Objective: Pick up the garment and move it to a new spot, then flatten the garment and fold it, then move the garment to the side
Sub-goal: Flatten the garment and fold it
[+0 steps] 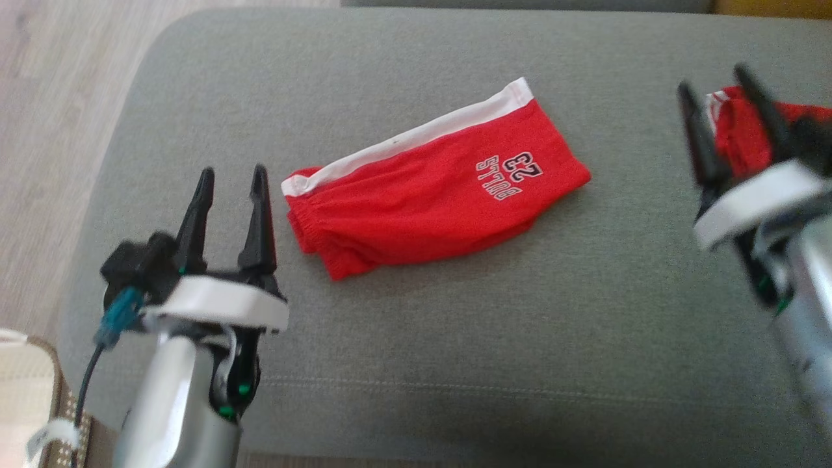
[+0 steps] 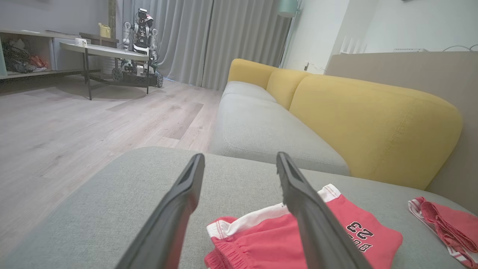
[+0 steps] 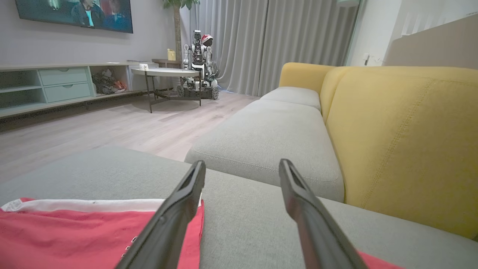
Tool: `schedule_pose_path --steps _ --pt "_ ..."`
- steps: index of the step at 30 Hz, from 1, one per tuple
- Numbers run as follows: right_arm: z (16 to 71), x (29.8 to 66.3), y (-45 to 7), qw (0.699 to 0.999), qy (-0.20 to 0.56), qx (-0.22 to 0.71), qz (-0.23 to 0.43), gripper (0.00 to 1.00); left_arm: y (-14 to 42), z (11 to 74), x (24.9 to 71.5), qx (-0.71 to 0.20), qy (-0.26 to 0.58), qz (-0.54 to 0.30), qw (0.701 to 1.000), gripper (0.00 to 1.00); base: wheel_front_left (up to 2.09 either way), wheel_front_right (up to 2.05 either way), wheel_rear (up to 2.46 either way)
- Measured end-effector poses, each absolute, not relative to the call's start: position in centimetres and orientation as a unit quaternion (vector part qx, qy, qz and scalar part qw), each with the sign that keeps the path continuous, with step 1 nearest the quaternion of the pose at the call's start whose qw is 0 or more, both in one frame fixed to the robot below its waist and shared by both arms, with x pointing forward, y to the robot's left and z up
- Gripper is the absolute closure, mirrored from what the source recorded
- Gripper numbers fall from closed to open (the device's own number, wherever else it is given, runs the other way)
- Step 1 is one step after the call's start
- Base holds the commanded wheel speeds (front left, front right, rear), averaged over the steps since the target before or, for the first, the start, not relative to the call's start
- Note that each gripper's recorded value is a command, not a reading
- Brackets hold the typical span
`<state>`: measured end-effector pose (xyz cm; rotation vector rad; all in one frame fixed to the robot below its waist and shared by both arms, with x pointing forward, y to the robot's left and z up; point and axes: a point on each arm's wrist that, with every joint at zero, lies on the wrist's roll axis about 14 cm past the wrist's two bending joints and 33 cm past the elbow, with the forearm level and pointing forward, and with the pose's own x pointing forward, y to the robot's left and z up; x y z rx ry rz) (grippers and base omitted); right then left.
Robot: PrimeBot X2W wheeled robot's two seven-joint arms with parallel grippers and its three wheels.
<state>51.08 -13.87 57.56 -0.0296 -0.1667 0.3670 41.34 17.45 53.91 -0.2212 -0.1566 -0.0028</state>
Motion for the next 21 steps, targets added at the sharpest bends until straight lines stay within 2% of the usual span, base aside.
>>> schedule_pose_path --steps 7,14,21 --pt "54.9 44.5 -14.1 0.987 -0.088 0.004 0.137 0.00 17.1 53.2 38.9 -0.111 -0.075 -0.003 0.991 0.00 0.00 0.00 0.00" --pt "53.5 41.2 -14.3 0.991 -0.077 0.005 0.114 0.00 16.8 52.8 37.2 -0.121 -0.071 0.000 0.990 0.00 0.00 0.00 0.00" --pt "53.3 39.9 -15.4 0.993 -0.078 0.020 0.086 0.00 16.2 53.3 36.8 -0.131 -0.075 0.003 0.989 0.00 0.00 0.00 0.00"
